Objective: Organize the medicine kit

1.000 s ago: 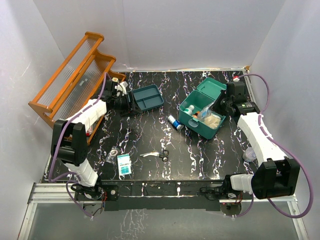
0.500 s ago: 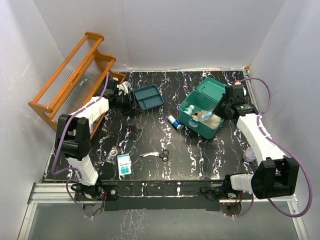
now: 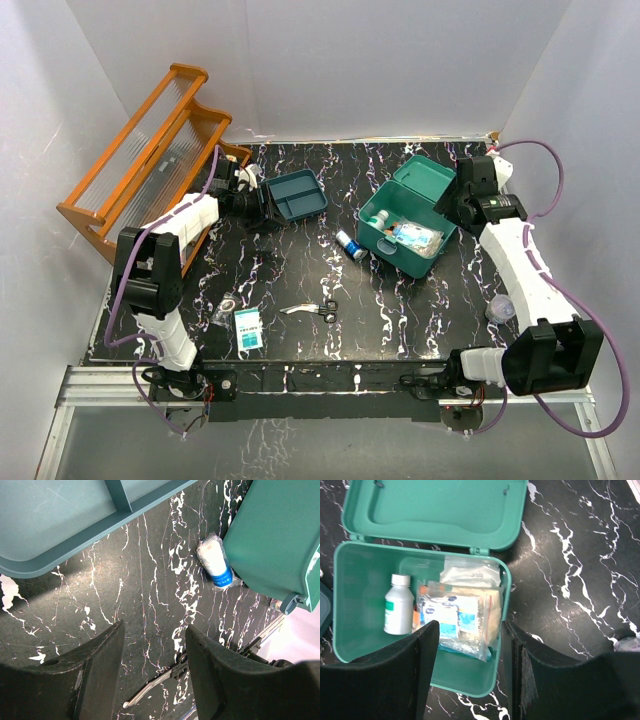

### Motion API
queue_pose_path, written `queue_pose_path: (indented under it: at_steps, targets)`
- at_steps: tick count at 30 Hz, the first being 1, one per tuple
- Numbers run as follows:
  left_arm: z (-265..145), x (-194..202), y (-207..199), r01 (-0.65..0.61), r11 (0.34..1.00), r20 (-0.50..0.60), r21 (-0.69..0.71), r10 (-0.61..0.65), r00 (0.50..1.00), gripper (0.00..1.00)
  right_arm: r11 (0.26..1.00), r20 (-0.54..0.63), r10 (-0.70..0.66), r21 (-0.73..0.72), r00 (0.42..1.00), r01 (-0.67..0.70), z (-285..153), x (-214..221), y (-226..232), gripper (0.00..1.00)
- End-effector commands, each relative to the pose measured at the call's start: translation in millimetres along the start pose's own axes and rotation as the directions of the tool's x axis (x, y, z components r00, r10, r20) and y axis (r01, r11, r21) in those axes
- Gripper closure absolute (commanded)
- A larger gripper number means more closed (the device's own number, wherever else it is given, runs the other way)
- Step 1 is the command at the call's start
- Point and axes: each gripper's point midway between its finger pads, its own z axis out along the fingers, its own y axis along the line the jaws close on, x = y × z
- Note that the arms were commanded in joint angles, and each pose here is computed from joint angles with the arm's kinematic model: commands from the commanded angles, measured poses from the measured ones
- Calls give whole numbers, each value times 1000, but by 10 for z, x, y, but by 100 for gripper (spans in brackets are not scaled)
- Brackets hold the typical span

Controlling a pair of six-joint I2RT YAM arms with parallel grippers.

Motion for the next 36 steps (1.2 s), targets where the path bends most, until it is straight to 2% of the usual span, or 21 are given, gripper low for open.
queue_pose_path:
  at_steps: [1,7,11,14,17,26,36]
  targets:
    - [-33,2,-78,-9,1000,0,25,9,1000,50,997,8,-2,-77,1000,3,-21,-184,239,49]
    - [-36,11,-53,-6,1000,1,13,6,1000,50,985,-61,-34,-173,998,23,134,21,586,49]
    - [-40,18,-40,-6,1000,2,7,6,1000,50,981,-92,-106,-170,990,90,281,226,772,44]
    - [-39,30,-30,-5,1000,-1,3,5,1000,50,982,-114,-148,-131,982,133,383,367,839,37]
    - [-45,45,-14,-6,1000,-3,-4,6,1000,50,989,-128,-147,-41,981,143,481,452,752,32]
    - [-37,75,21,-6,1000,-8,-15,6,1000,50,978,-154,-111,160,982,136,714,719,339,32]
    - [-22,108,58,-6,1000,-17,-23,6,1000,50,977,-170,-32,201,985,67,741,982,143,31]
